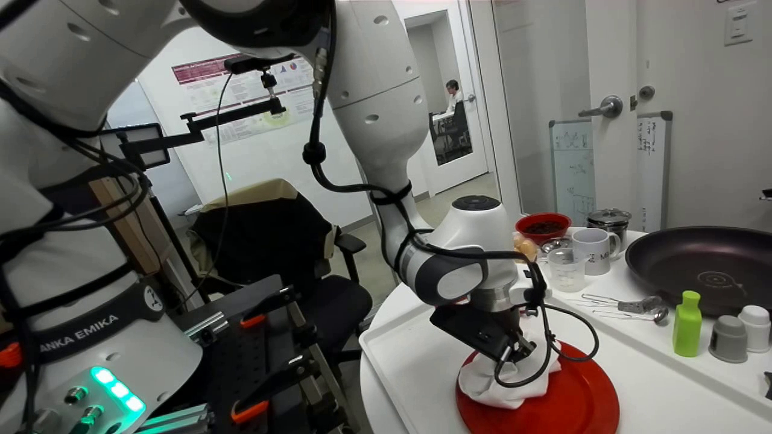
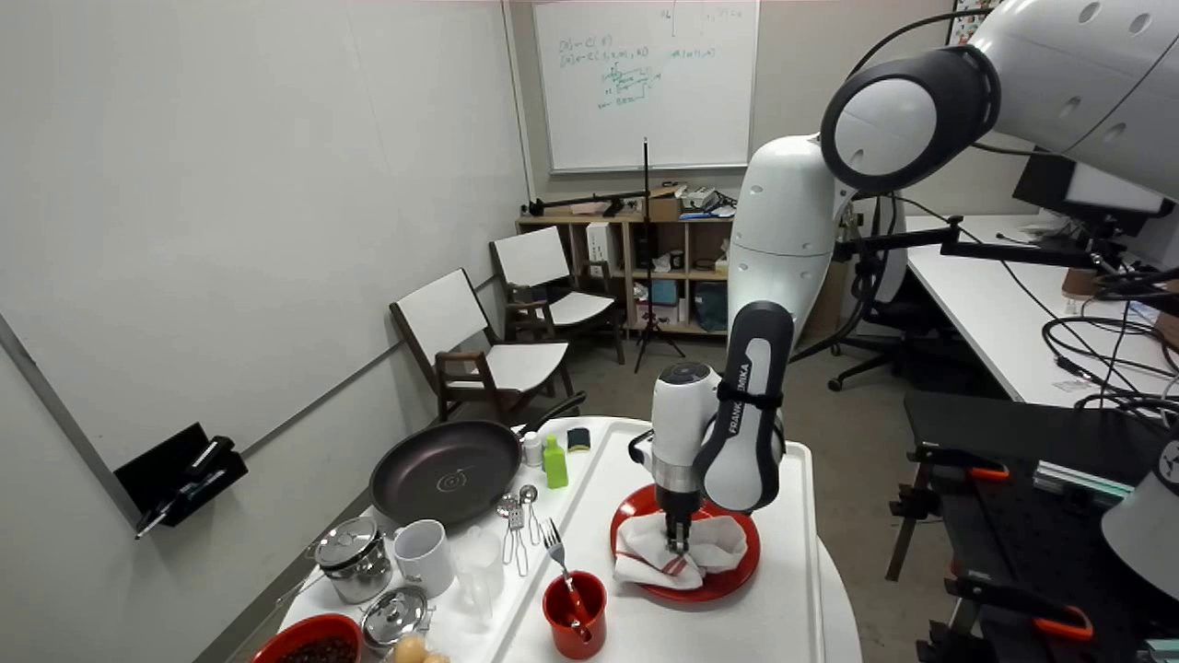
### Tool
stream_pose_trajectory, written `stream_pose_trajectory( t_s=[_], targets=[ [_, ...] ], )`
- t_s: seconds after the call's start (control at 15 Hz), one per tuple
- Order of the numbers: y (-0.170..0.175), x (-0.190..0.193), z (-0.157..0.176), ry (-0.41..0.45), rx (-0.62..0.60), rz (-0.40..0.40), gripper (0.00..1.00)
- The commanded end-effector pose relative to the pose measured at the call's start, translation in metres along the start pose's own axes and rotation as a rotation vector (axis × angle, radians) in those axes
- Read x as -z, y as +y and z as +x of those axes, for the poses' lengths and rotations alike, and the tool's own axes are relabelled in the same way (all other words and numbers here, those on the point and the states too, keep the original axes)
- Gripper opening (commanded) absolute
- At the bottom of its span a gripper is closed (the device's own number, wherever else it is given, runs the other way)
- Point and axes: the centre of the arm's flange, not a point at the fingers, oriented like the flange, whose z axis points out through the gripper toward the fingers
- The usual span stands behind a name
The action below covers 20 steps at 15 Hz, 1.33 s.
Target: Wipe the red plate with the towel on the left, and then shift the red cup to the rear
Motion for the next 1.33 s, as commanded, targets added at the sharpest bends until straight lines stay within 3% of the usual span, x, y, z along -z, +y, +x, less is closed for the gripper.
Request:
stream_pose_trajectory(
  t_s=[0.0, 0.4, 0.67, 0.87, 1.27],
  targets=[
    [0.032, 0.003, 0.015, 0.029, -0.067, 0.014, 0.01],
    [0.086, 0.018, -0.003, 0.071, -0.192, 0.000, 0.01],
    [0.090, 0.017, -0.018, 0.072, -0.206, -0.008, 0.01],
    [0.062, 0.013, -0.016, 0.072, -0.141, 0.001, 0.01],
    [-0.031, 0.002, -0.021, 0.071, 0.068, 0.020, 0.01]
  ],
)
